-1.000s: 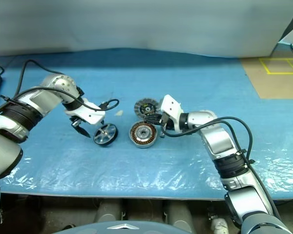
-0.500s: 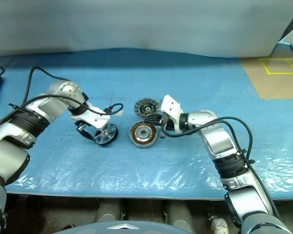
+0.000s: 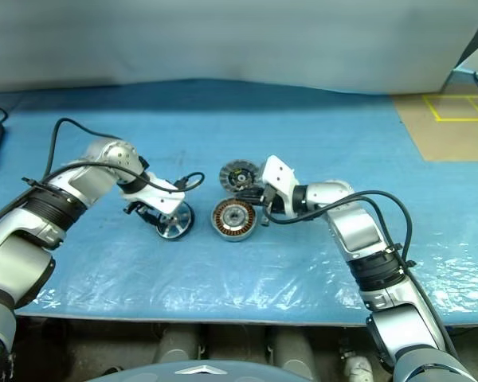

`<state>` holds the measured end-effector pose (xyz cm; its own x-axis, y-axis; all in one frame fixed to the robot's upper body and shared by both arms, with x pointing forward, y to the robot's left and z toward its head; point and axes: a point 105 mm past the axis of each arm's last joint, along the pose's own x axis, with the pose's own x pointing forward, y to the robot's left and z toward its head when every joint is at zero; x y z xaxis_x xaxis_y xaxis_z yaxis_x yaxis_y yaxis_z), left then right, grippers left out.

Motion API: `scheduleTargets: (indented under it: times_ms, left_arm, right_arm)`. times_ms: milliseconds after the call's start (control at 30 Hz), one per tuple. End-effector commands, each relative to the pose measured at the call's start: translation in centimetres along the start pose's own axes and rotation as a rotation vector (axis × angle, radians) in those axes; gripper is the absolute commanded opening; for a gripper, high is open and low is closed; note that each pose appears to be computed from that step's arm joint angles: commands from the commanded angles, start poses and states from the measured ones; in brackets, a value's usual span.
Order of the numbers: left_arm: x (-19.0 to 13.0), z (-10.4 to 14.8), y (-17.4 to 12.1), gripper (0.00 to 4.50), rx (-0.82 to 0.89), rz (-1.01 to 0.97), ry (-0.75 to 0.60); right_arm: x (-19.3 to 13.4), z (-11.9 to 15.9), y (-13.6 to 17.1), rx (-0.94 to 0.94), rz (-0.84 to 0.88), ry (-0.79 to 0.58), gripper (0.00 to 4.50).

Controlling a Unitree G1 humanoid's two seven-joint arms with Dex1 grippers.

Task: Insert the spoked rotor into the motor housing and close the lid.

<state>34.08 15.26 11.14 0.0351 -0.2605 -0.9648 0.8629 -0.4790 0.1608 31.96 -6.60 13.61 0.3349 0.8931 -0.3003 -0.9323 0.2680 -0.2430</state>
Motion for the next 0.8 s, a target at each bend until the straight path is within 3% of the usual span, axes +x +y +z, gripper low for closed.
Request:
scheduleTargets:
  times_ms: [33, 267, 433, 800]
  left_arm:
    - [-0.1, -0.3, 0.3, 1.59, 0.006, 0.032, 0.009]
    - [-0.2, -0.6, 0.0, 1.59, 0.028, 0.046, -0.003]
    - [-1.0, -0.5, 0.8, 1.59, -0.01, 0.127, -0.084]
    - [-1.0, -2.2, -1.2, 1.59, -0.086, 0.173, -0.196]
  right_arm:
    - [-0.2, 1.6, 0.0, -0.048, 0.0, -0.039, 0.0]
    - [-0.3, 1.4, -0.1, -0.042, -0.011, -0.037, 0.0]
    - [-0.6, 1.1, -0.4, -0.026, -0.034, -0.038, 0.0]
    - [-1.9, -0.6, -1.2, 0.032, -0.115, -0.033, 0.0]
